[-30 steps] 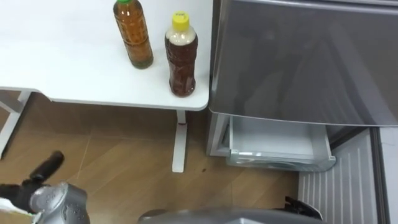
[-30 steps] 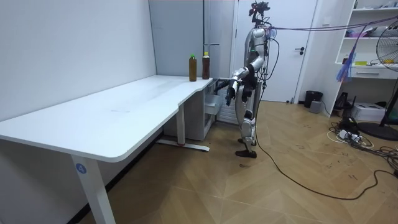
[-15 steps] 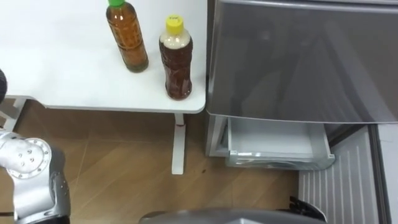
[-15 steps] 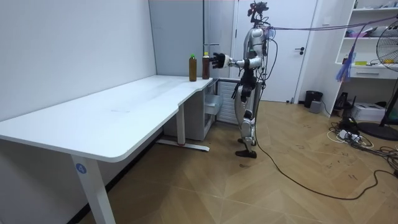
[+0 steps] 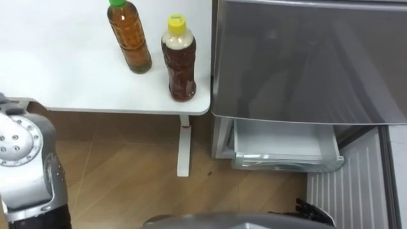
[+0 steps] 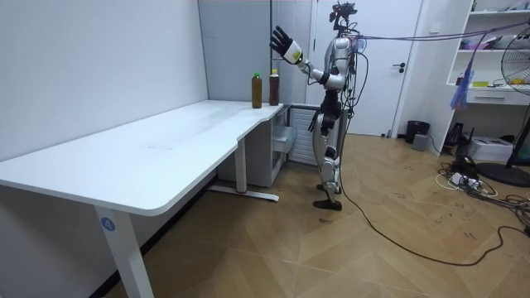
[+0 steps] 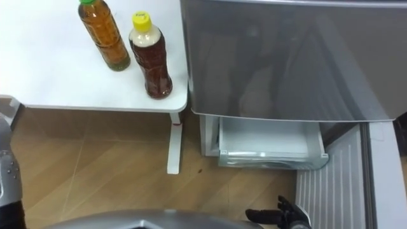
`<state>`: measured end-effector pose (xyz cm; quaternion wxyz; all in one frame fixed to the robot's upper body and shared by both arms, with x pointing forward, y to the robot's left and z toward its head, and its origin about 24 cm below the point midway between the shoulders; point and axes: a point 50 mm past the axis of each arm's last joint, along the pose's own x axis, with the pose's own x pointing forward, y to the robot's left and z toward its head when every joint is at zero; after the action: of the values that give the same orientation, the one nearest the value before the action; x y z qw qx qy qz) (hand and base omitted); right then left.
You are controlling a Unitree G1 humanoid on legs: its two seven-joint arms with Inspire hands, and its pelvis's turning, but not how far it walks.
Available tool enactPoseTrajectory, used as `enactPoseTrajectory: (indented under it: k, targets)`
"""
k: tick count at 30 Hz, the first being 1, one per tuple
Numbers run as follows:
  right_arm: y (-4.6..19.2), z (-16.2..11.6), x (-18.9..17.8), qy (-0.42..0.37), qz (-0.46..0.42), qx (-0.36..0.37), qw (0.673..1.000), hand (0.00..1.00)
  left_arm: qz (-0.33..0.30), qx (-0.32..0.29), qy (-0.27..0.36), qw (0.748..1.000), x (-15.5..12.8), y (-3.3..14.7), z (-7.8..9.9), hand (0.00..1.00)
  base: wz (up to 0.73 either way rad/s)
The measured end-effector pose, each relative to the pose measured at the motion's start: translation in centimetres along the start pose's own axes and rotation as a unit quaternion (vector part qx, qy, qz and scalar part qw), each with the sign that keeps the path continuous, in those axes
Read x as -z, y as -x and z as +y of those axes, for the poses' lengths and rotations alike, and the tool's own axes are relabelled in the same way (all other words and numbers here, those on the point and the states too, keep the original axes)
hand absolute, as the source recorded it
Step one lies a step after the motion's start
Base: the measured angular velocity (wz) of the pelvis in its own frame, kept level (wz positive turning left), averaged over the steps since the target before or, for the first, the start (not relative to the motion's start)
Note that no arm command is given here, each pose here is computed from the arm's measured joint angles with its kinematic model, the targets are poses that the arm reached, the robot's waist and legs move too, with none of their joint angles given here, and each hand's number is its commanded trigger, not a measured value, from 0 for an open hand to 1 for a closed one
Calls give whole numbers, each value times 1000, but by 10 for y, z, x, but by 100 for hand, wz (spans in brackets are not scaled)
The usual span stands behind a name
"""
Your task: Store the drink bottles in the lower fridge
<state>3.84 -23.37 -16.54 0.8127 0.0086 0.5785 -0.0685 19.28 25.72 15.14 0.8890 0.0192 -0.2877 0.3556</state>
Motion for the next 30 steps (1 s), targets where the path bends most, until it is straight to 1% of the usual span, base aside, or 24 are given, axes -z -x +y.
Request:
enactPoseTrajectory:
  k: [2, 3, 5, 8, 12, 15, 17, 19, 22, 30]
  targets:
    - [-1, 2, -3, 0, 0, -8, 1000, 0, 13, 41, 14, 999, 2, 3, -9, 0, -3]
    - [-1, 2, -4, 0, 0, -9, 1000, 0, 17, 51, 17, 998, 3, 4, -11, 0, -6]
    - [-2, 3, -5, -1, 1, -14, 1000, 0, 34, 91, 40, 994, 5, 8, -21, 0, 0]
    - [-4, 3, -9, 3, 3, -18, 1000, 0, 45, 132, 61, 988, 6, 11, -29, 0, 0]
    - [-5, 4, -11, 5, 2, -23, 1000, 0, 46, 169, 86, 981, 4, 10, -39, 0, 0]
    - [-6, 4, -14, 5, 4, -23, 1000, 0, 57, 202, 113, 971, 4, 13, -46, 0, -5]
    - [-7, 5, -16, 0, 5, -22, 1000, 0, 79, 236, 131, 960, 6, 19, -55, 0, -2]
    - [-6, 5, -14, -1, 9, -22, 1000, 0, 86, 259, 137, 952, 7, 23, -60, 0, 0]
    - [-7, 4, -14, 1, 11, -21, 1000, 0, 89, 285, 143, 944, 6, 26, -65, 0, -1]
    - [-7, 4, -13, 0, 14, -17, 1000, 0, 94, 332, 143, 928, 7, 30, -69, 0, -3]
